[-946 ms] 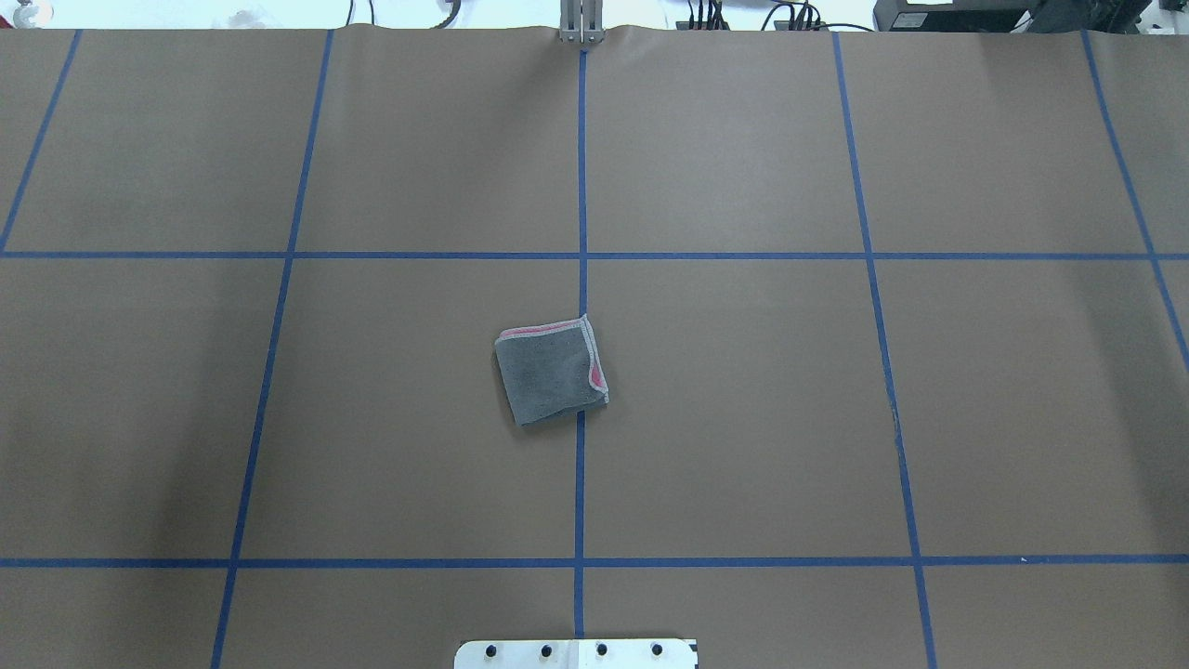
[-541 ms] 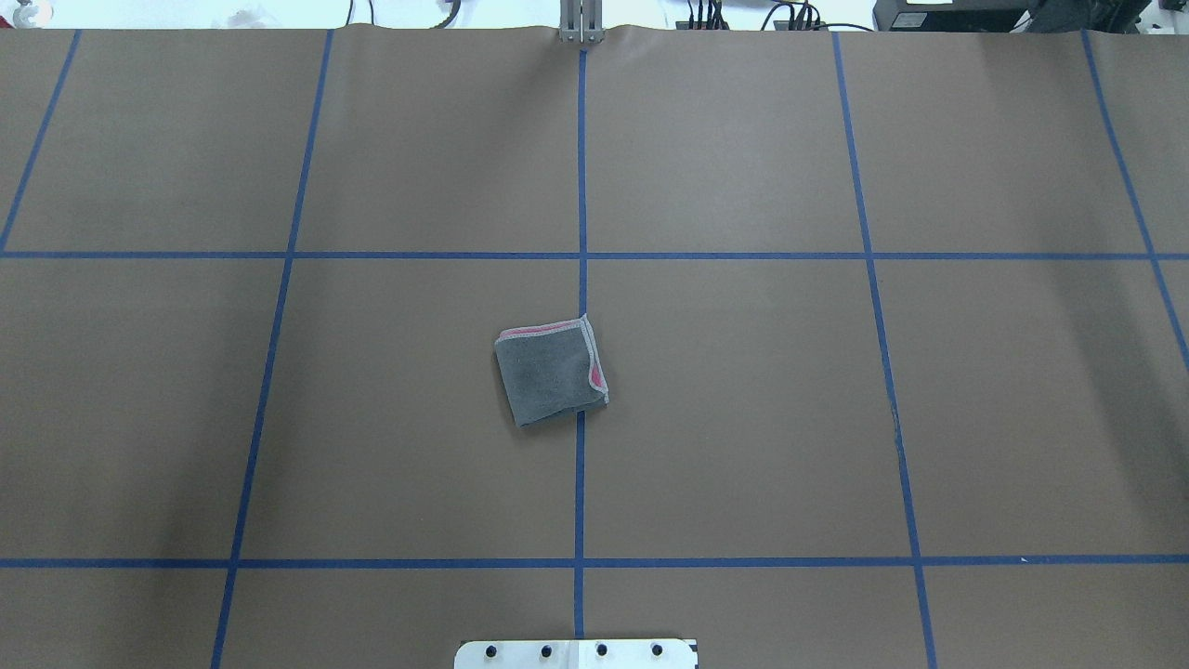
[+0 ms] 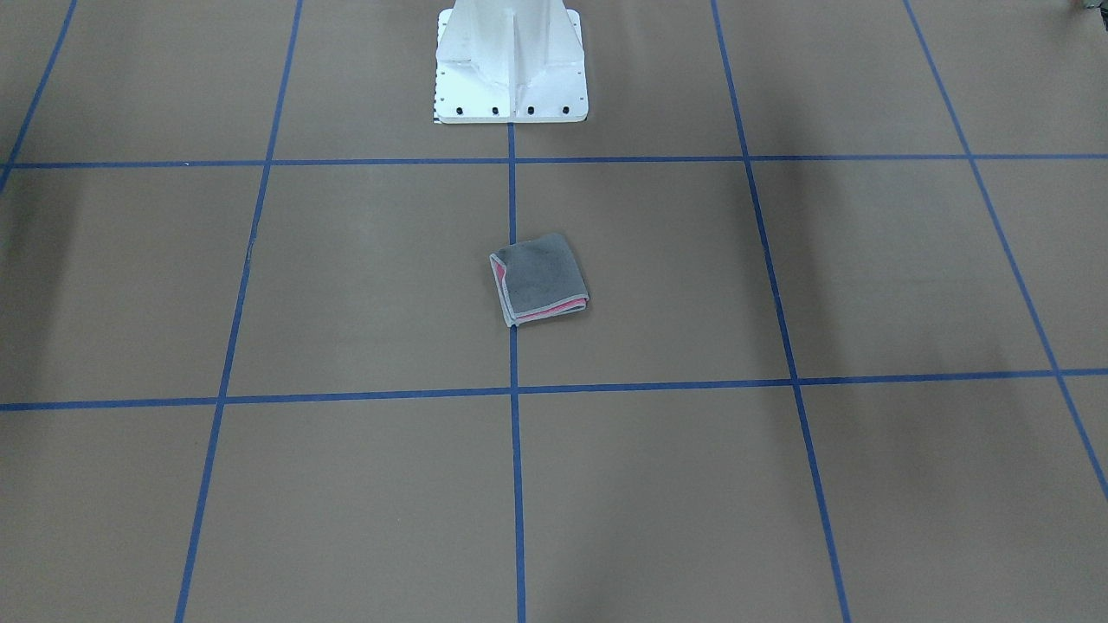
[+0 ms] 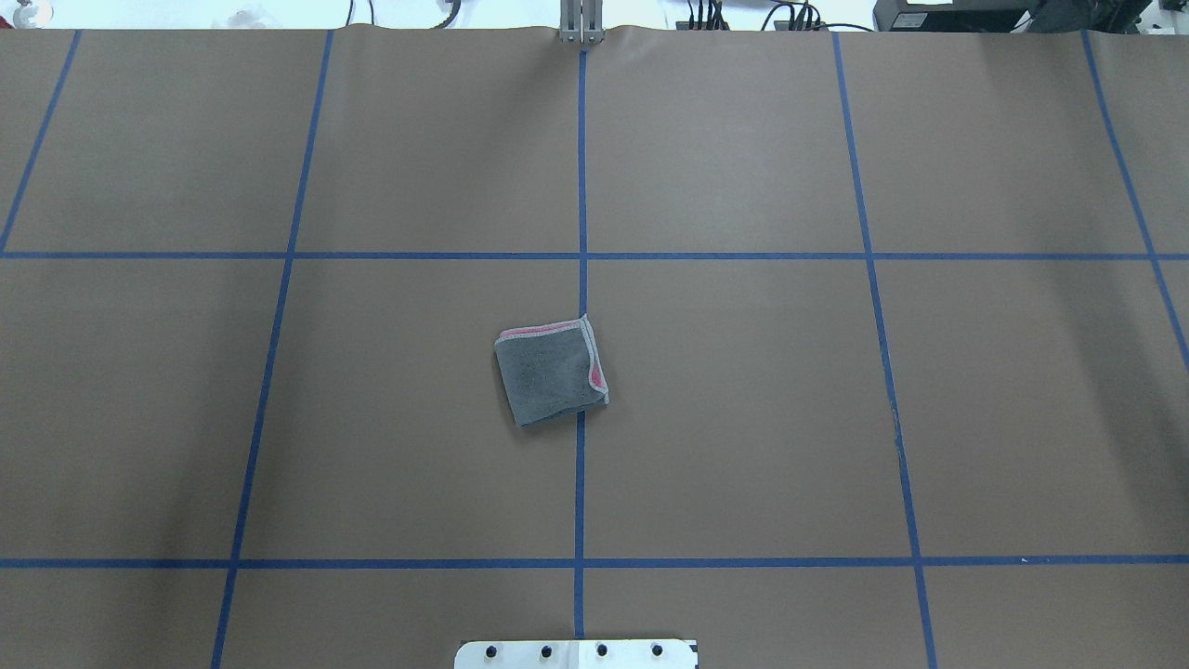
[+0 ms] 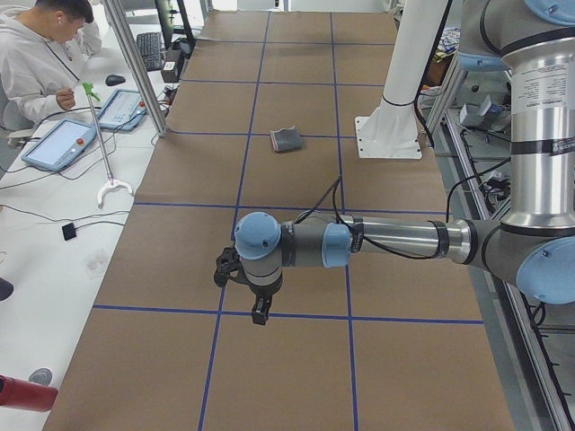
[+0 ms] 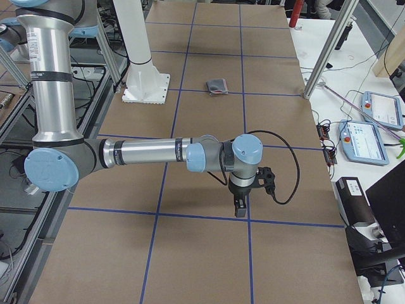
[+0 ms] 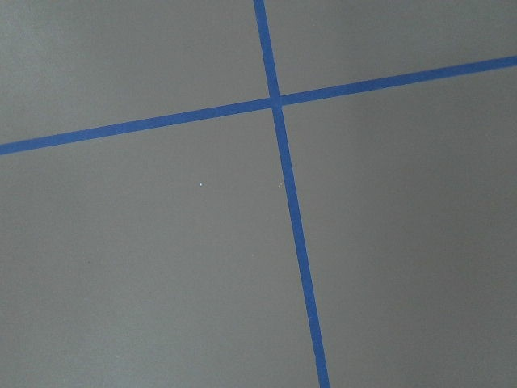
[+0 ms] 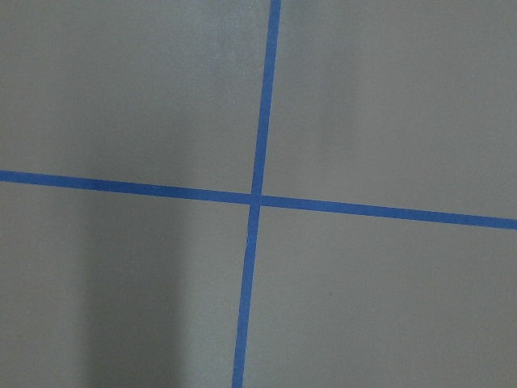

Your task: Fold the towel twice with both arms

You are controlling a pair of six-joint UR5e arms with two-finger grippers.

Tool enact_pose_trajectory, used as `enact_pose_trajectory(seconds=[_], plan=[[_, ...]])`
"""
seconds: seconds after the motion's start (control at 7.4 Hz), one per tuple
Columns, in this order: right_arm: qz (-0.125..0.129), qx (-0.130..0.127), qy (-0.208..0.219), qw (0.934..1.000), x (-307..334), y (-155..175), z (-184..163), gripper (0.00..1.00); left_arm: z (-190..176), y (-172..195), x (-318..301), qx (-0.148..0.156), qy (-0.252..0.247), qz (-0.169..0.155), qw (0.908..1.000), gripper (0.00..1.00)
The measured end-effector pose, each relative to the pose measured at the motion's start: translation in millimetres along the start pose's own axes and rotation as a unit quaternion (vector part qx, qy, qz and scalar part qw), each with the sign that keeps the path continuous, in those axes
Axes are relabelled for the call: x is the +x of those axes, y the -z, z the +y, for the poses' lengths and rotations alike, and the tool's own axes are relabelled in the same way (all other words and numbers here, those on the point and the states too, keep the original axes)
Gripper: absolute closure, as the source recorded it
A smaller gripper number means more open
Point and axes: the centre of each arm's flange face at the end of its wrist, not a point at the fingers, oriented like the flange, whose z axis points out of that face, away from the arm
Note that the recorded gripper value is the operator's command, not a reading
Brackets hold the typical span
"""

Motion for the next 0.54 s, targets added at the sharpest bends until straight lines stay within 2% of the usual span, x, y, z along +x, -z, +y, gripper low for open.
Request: enact_pose_trajectory(seconds=[0.54], plan=[[0.000,-0.009,-0.005,0.9999,6.2,-8.8,3.3,0.00,7.3,1.9,3.4,0.000,-0.004,-0.005,1.0000,0.00]])
